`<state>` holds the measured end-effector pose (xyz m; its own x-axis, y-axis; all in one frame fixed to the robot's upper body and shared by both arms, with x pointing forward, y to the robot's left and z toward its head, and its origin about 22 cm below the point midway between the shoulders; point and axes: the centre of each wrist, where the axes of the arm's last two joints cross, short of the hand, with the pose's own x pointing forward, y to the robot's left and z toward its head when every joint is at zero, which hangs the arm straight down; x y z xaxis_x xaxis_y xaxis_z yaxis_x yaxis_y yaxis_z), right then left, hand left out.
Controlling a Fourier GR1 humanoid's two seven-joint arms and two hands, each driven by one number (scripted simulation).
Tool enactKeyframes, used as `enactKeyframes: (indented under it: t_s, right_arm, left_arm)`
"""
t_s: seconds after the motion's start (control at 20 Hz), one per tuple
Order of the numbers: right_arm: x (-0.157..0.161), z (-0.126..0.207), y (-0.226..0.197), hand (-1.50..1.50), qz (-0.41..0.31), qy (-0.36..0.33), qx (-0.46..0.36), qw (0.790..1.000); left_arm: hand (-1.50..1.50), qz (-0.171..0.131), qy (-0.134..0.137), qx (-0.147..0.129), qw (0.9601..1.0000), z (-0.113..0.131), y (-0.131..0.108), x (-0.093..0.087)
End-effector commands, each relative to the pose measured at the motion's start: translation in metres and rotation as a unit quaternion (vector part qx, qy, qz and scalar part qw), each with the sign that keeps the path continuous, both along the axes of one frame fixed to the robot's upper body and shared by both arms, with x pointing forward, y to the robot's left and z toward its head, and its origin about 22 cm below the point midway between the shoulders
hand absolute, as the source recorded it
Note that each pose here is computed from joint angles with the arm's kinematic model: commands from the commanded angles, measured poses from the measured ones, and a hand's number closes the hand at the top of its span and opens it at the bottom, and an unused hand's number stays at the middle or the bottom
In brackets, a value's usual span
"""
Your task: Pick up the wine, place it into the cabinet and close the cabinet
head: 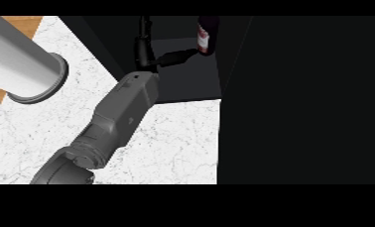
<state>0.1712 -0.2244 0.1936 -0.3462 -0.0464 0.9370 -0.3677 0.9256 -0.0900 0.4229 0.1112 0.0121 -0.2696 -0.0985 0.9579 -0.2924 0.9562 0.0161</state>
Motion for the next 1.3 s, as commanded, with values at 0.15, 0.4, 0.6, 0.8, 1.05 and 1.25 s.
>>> enactKeyframes:
  t_s: [0.15, 0.4, 0.6, 0.8, 1.05, 1.25]
  right_arm:
    - [-0.015, 0.014, 0.009, -1.5, 0.016, -0.012, 0.015, 1.0]
    - [-0.017, 0.005, 0.006, -1.5, 0.013, -0.001, 0.013, 1.0]
    - [-0.008, 0.0, 0.008, -1.5, 0.012, -0.004, 0.023, 1.0]
    - [-0.015, 0.012, 0.011, -1.5, 0.011, -0.008, 0.017, 1.0]
    - [-0.003, 0.013, 0.018, -1.5, 0.024, -0.002, 0.019, 1.0]
    - [-0.009, 0.021, 0.013, -1.5, 0.011, -0.002, 0.023, 1.0]
  left_arm:
    - [-1.5, -0.004, 0.005, -0.002, 1.0, -0.013, 0.026, -0.003]
    - [-1.5, -0.038, -0.006, -0.012, 0.9992, -0.026, 0.019, -0.012]
    - [-1.5, -0.058, -0.002, -0.028, 0.9979, -0.024, 0.011, -0.012]
    - [-1.5, -0.062, -0.01, -0.02, 0.9978, -0.025, 0.011, -0.013]
    - [-1.5, -0.071, -0.011, -0.065, 0.9953, -0.035, 0.016, -0.019]
    - [-1.5, -0.078, -0.023, -0.082, 0.9933, -0.039, 0.018, -0.022]
